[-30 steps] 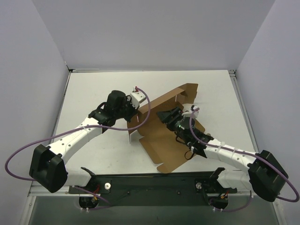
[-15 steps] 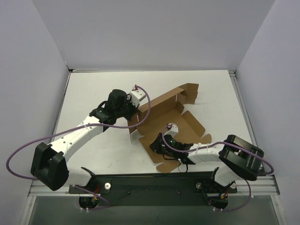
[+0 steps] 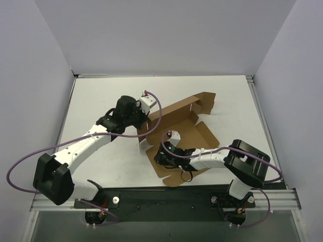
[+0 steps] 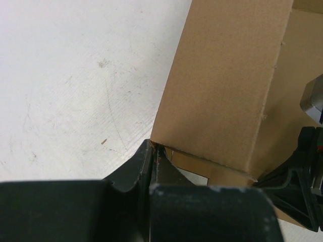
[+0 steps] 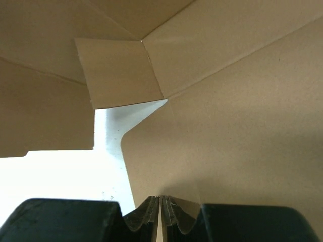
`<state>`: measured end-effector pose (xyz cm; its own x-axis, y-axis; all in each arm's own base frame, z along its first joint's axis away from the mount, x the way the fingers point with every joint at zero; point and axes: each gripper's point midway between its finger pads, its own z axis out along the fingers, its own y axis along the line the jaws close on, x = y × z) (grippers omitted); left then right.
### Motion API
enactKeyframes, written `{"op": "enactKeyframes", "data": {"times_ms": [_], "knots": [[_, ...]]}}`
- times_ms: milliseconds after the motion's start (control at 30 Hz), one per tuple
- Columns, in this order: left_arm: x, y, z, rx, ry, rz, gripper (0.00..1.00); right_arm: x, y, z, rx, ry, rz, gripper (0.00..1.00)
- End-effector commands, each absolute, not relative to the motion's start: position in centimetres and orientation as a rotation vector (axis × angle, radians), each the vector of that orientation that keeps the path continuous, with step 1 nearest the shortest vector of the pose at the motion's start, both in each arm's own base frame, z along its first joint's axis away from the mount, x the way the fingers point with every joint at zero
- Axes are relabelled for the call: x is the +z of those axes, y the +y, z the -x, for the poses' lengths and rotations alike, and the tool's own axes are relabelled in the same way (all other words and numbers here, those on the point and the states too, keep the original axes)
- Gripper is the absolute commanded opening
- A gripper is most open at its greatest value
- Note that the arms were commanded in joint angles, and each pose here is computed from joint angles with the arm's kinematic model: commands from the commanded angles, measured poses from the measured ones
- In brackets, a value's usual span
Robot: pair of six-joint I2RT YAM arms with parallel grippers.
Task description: Fold the paper box
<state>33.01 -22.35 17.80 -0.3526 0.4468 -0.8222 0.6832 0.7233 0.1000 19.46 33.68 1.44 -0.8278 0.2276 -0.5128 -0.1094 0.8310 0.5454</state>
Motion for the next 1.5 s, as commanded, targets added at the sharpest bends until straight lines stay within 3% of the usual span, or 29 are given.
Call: {"op": "enactKeyframes", "data": {"times_ms": [0,200,967,1233,1333,1367,1467], "knots": [[18.6,-21.7,-33.3,-0.301,2.033,-0.829,0.0,-1.3,29.9,-18.6,0.356,2.51,0.073,0.11],[19.4,-22.3,-33.3,-0.372,2.04,-0.779,0.0,-2.3,29.2,-18.5,0.197,2.55,0.122,0.08],[16.8,-26.3,-31.2,-0.706,2.201,-0.38,0.0,-1.9,30.0,-18.6,0.165,2.515,0.169,0.07],[14.8,-26.2,-30.9,-0.502,2.229,-0.513,0.0,-1.1,29.5,-18.7,0.181,2.489,0.152,0.09],[14.9,-25.9,-31.0,-0.437,2.208,-0.546,0.0,0.4,29.0,-18.8,0.211,2.448,0.115,0.25],[15.0,-25.7,-31.2,-0.415,2.203,-0.547,0.0,0.9,28.6,-19.0,0.209,2.424,0.099,0.37],[15.1,-25.7,-31.2,-0.381,2.186,-0.573,0.0,3.2,27.8,-19.3,0.25,2.367,0.049,0.54]]}}
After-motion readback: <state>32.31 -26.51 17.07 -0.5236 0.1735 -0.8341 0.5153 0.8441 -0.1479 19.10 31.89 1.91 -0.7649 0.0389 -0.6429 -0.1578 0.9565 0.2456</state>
